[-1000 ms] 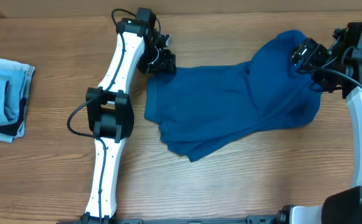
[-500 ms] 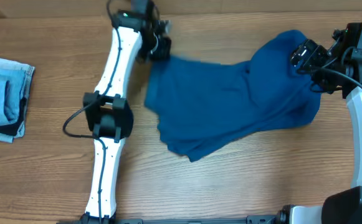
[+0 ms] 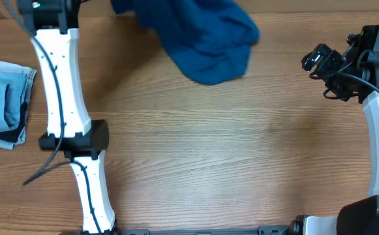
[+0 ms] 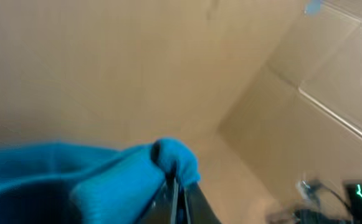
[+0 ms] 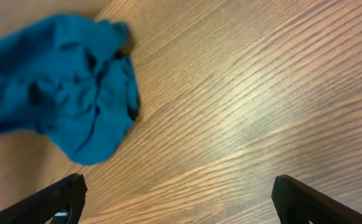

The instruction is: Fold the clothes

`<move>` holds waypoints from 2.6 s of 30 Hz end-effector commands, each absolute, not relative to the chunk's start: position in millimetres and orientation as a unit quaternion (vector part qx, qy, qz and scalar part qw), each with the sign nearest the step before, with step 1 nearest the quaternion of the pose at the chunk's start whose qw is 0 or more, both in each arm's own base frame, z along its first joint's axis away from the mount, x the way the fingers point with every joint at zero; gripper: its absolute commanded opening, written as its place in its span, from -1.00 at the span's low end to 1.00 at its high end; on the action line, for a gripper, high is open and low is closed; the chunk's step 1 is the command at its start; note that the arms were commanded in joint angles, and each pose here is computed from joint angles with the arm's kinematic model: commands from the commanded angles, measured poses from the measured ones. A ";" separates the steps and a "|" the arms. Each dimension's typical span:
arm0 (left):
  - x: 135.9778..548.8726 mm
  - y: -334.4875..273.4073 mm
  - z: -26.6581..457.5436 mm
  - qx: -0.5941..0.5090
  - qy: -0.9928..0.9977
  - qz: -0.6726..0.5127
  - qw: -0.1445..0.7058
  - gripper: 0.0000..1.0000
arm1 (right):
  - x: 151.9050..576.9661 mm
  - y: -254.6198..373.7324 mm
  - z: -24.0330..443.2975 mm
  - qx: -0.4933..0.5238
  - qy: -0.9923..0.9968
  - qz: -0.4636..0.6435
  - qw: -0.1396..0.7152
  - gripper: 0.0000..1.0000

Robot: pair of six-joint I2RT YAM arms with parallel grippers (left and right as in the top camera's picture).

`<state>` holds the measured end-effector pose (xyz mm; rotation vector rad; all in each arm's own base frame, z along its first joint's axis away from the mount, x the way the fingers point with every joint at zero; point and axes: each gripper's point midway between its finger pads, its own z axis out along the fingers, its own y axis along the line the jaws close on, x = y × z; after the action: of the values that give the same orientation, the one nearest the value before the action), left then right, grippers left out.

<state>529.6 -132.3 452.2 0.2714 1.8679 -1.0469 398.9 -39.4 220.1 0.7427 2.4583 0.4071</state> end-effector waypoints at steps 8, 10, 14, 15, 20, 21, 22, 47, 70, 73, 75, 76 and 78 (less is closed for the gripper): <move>437.4 -137.6 376.1 0.106 0.891 -0.323 0.300 -0.92 | 403.6 -41.6 237.5 0.269 0.903 0.152 0.299 0.98; 438.3 -136.7 374.9 0.105 0.893 -0.317 0.301 -0.92 | 404.0 -41.7 237.8 0.268 0.903 0.152 0.299 0.99; 443.2 -118.2 370.9 0.088 0.915 -0.215 0.329 -0.92 | 405.9 -42.1 239.3 0.267 0.902 0.152 0.304 0.99; 439.6 -112.3 377.8 0.084 0.919 -0.169 0.347 -0.92 | 405.9 -42.3 239.3 0.267 0.902 0.152 0.304 0.99; 396.4 -109.2 431.3 0.083 0.899 -0.017 0.429 -0.92 | 405.8 -42.1 239.2 0.267 0.902 0.152 0.304 1.00; 390.1 -111.0 433.2 0.082 0.899 -0.004 0.430 -0.92 | 405.8 -42.1 239.2 0.267 0.902 0.152 0.304 1.00; 381.9 -113.5 426.1 0.084 0.906 0.016 0.414 -0.92 | 405.8 -42.1 239.2 0.267 0.902 0.152 0.304 1.00; 374.2 -114.7 253.2 0.081 0.985 0.029 0.148 0.40 | 420.9 -42.3 239.1 0.260 0.897 0.159 0.321 1.00; 500.1 -202.6 83.3 0.078 0.962 -0.237 0.110 0.15 | 448.7 103.9 135.5 0.006 0.955 0.207 0.214 0.87; 524.9 -214.3 63.8 0.074 0.958 -0.236 0.146 0.19 | 440.8 102.4 137.9 0.008 0.957 0.206 0.203 0.86; 532.6 -215.4 52.3 0.056 0.959 -0.233 0.150 0.16 | 436.8 97.1 151.7 0.008 0.957 0.192 0.216 0.86; 533.0 -217.6 48.6 0.056 0.959 -0.234 0.149 0.11 | 436.8 94.1 158.9 0.009 0.956 0.185 0.227 0.86; 530.2 -223.7 43.1 0.061 0.959 -0.237 0.143 -0.47 | 436.4 84.6 182.5 0.012 0.951 0.161 0.262 0.86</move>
<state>532.9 -214.8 58.3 0.1903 2.7387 -0.6557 432.7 99.2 127.6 0.0426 2.7160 0.5403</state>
